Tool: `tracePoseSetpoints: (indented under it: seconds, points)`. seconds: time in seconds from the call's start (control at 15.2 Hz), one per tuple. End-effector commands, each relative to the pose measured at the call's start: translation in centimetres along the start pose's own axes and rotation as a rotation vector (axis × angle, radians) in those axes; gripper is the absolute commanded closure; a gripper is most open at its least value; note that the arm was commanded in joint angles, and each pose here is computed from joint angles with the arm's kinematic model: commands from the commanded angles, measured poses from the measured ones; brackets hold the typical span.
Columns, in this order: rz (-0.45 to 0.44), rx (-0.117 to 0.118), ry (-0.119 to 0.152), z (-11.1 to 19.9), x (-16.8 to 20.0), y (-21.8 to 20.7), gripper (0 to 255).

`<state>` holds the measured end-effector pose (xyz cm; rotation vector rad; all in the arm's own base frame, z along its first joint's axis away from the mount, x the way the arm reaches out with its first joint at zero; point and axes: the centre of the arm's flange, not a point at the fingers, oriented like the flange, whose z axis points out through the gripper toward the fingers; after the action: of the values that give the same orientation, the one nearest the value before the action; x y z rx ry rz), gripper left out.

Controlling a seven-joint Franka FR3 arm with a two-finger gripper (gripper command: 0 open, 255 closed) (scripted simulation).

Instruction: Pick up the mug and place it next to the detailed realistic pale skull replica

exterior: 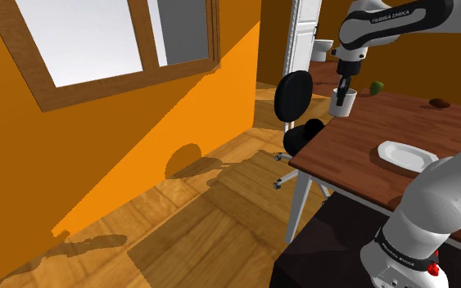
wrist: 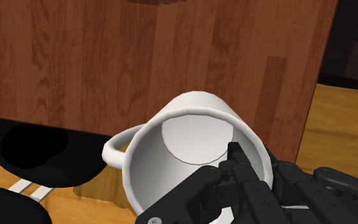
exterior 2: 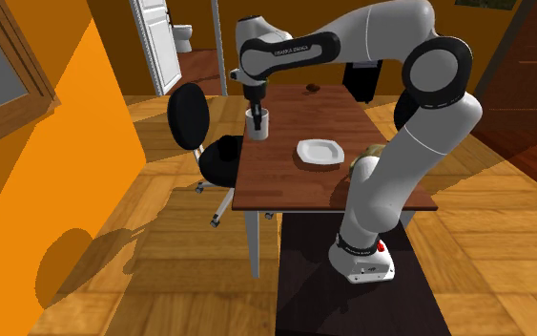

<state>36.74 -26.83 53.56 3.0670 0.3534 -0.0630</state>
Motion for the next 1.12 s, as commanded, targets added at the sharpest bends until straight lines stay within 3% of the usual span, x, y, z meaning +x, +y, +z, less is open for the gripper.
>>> tracePoseSetpoints:
  seconds: [0.0, 0.26, 1.06]
  points:
    - [0.0, 0.0, 0.0, -1.2, 0.0, 0.0, 255]
    - [0.0, 0.0, 0.0, -2.9, -0.1, 0.1, 255]
    - [0.0, 0.0, 0.0, -2.1, -15.6, 3.2, 255]
